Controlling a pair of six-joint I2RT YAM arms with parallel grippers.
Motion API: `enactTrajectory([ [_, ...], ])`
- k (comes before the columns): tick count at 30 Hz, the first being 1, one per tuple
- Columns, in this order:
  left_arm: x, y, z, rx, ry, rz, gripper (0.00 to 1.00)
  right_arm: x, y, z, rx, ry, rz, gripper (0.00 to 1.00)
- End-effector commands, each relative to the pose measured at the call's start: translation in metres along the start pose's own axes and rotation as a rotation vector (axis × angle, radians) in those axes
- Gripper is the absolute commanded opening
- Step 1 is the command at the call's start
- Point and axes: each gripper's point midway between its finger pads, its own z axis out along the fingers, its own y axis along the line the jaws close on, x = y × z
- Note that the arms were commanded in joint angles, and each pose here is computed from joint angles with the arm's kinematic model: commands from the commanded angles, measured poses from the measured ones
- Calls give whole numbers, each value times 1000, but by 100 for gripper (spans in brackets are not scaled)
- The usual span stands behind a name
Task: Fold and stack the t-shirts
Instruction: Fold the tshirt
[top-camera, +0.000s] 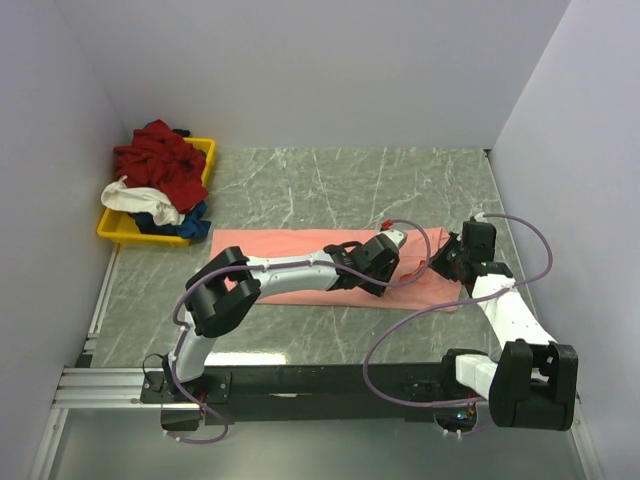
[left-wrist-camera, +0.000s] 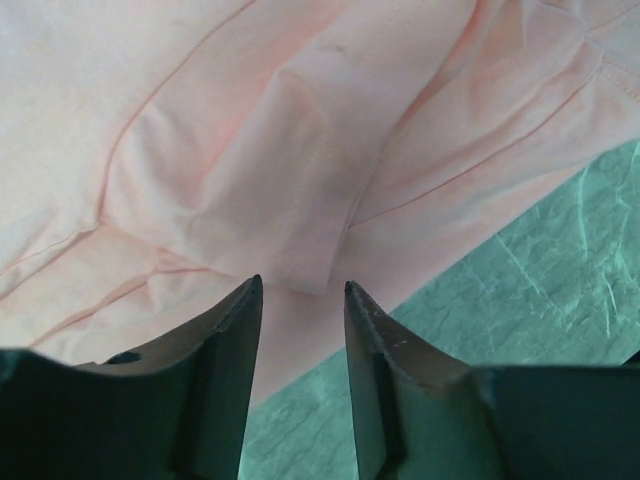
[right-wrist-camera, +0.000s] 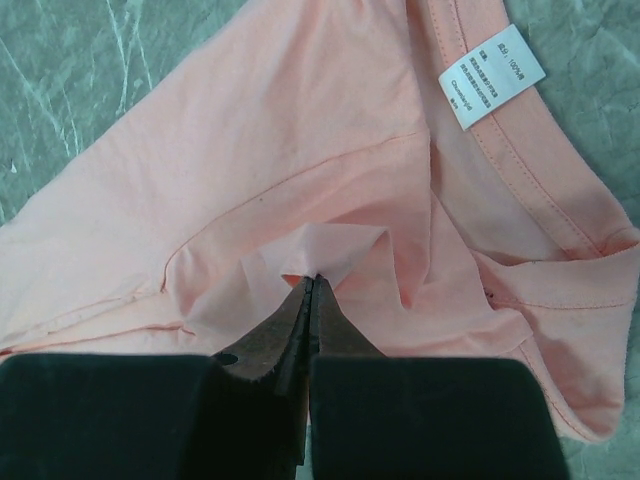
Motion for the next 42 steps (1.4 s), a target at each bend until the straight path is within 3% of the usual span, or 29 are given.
enactTrajectory([
  [1,-11,-19,6,46,-28,25,45,-1,-3,3,8,-1,-9,0],
  [10,-3,-12,23,-24,-13,29,47,0,-4,5,12,3,-8,0],
  [16,-5,2,21,-96,-32,17,32,-1,-4,4,11,0,-9,0],
  [21,-10,6,12,-120,-50,8,11,-1,-2,2,8,-1,-9,0],
  [25,-15,10,1,-141,-69,2,1,-1,-1,-3,1,-3,-10,0],
  [33,-39,25,-36,-176,-133,-29,1,7,8,-23,-47,8,-4,0],
  [42,-21,31,-40,-153,-93,-38,1,45,5,-44,-105,77,36,0],
])
